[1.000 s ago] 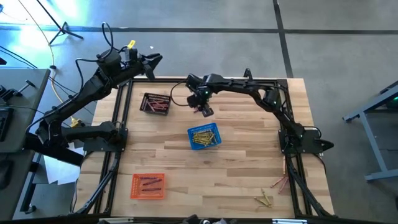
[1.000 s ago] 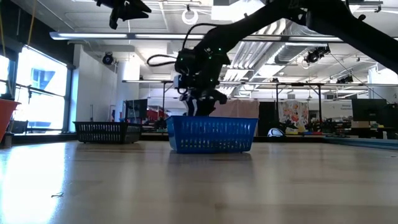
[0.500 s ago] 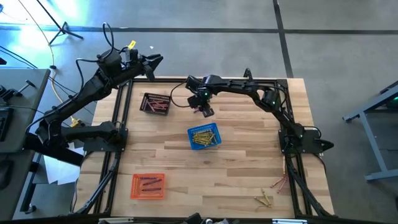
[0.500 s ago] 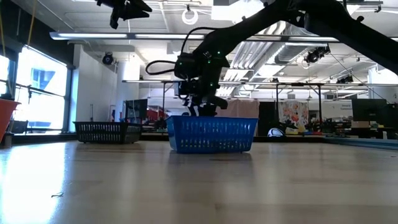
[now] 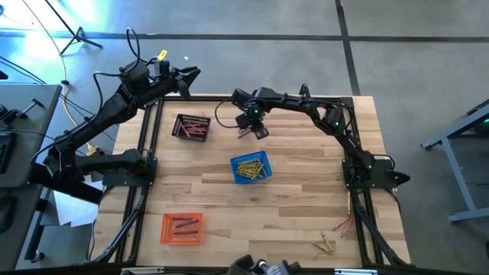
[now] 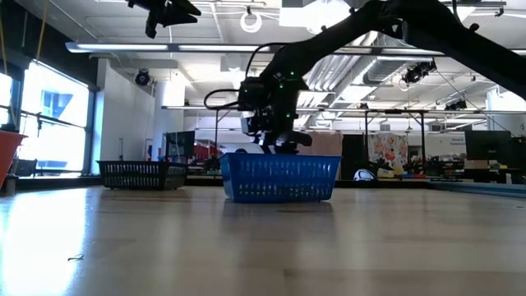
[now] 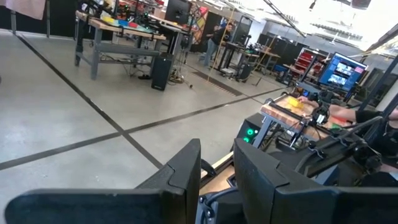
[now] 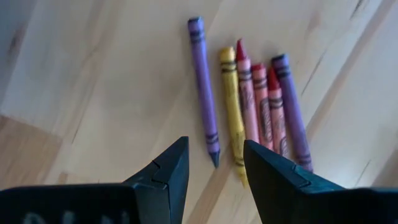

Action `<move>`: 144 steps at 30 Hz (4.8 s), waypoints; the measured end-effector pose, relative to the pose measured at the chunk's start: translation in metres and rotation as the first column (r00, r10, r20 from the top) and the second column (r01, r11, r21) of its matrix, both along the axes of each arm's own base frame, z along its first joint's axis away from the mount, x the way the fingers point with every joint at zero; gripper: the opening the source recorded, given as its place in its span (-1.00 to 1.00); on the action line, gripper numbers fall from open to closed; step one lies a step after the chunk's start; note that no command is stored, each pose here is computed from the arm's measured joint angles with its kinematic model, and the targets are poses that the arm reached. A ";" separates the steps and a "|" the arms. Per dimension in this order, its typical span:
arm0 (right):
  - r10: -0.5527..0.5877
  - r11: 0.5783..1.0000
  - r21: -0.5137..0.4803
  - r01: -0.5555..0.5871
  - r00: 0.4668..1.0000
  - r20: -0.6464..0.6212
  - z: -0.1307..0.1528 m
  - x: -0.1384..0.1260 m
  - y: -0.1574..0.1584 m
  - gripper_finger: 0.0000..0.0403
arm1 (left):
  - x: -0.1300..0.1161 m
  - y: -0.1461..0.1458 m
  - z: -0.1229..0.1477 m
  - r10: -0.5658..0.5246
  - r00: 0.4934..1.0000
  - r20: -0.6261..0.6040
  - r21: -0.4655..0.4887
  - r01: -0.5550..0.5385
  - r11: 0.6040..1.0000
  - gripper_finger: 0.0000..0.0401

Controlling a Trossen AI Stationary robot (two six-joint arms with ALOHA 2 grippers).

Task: Sort crayons
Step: Put the violet crayon into the orange basket

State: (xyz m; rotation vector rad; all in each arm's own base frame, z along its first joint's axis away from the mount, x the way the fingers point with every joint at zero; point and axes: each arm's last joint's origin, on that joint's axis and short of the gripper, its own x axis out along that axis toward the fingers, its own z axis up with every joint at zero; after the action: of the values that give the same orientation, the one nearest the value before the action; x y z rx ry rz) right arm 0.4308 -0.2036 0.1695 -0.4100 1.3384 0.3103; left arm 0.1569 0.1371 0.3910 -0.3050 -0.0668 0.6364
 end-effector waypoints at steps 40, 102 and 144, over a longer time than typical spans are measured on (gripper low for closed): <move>0.244 0.962 -0.107 -0.253 0.966 -0.088 -0.012 0.012 0.023 -0.32 | 0.000 0.000 0.000 0.000 1.000 -0.014 0.021 0.000 1.000 -0.58; -0.407 0.911 0.073 0.406 0.913 0.005 0.076 -0.030 0.017 -0.89 | 0.038 0.016 -0.073 -0.091 0.861 -0.501 -0.196 -0.011 0.981 -0.58; -0.696 0.714 -0.274 0.644 0.695 -0.180 0.119 -0.159 0.097 -0.92 | 0.175 -0.033 -0.233 -0.260 0.364 -0.894 -0.131 0.344 0.930 -0.58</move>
State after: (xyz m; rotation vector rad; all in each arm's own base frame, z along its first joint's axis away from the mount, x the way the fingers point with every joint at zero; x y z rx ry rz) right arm 0.2714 -0.1067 0.2890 0.0003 1.7023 -0.4061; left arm 0.3316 0.1044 0.1581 0.1549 1.0276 0.3444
